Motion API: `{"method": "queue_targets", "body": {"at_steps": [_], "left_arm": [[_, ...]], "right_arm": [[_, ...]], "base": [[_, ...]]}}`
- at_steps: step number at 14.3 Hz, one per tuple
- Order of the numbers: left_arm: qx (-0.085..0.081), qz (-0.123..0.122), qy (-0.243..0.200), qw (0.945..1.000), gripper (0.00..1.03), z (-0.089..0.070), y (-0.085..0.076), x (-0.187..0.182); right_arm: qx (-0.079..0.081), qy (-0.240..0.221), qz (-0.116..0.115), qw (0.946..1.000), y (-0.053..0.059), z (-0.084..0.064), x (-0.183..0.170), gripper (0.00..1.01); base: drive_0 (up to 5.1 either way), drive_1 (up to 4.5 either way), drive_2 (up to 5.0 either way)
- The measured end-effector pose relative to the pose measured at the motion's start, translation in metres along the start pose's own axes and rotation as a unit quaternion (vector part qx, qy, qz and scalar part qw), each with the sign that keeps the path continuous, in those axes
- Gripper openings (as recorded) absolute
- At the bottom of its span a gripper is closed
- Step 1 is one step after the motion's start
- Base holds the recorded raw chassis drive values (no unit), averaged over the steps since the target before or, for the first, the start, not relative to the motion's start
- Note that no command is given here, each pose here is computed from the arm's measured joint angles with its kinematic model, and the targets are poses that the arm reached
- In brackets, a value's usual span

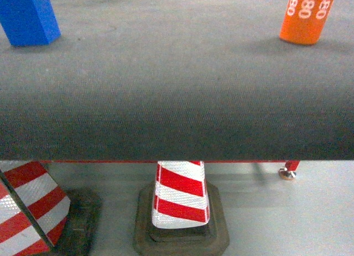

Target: Sort blue parts and orange caps into right shelf containers

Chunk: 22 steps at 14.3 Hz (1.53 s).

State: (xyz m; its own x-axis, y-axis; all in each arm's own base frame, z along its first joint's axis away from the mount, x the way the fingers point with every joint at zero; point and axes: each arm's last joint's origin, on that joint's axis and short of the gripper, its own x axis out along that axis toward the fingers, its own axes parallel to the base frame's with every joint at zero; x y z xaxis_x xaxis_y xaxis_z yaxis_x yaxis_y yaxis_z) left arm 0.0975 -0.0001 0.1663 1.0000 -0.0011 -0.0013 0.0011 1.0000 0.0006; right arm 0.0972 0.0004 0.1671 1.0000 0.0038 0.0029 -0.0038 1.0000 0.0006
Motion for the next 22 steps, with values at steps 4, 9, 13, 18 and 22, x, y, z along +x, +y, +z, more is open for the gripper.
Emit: {"method": "queue_targets", "body": {"at_steps": [4, 9, 13, 18, 22], "left_arm": [[0.000, 0.000, 0.000, 1.0000, 0.98, 0.0000, 0.0000, 0.0000], [0.000, 0.001, 0.000, 1.0000, 0.98, 0.0000, 0.0000, 0.0000], [0.000, 0.000, 0.002, 1.0000, 0.98, -0.0003, 0.0000, 0.0000], [0.000, 0.000, 0.000, 1.0000, 0.98, 0.0000, 0.0000, 0.0000], [0.000, 0.000, 0.000, 1.0000, 0.98, 0.0000, 0.0000, 0.0000]], "right_arm": [[-0.001, 0.000, 0.000, 1.0000, 0.0000, 0.0001, 0.0000, 0.98], [0.000, 0.000, 0.001, 1.0000, 0.0000, 0.0000, 0.0000, 0.98], [0.000, -0.001, 0.000, 1.0000, 0.0000, 0.0003, 0.0000, 0.98], [0.000, 0.000, 0.000, 1.0000, 0.0000, 0.0001, 0.0000, 0.98], [0.000, 0.000, 0.000, 1.0000, 0.0000, 0.0001, 0.0000, 0.98]], "base": [[0.0, 0.00, 0.0], [0.0, 0.00, 0.0], [0.0, 0.00, 0.0], [0.0, 0.00, 0.0], [0.0, 0.00, 0.0]]}}
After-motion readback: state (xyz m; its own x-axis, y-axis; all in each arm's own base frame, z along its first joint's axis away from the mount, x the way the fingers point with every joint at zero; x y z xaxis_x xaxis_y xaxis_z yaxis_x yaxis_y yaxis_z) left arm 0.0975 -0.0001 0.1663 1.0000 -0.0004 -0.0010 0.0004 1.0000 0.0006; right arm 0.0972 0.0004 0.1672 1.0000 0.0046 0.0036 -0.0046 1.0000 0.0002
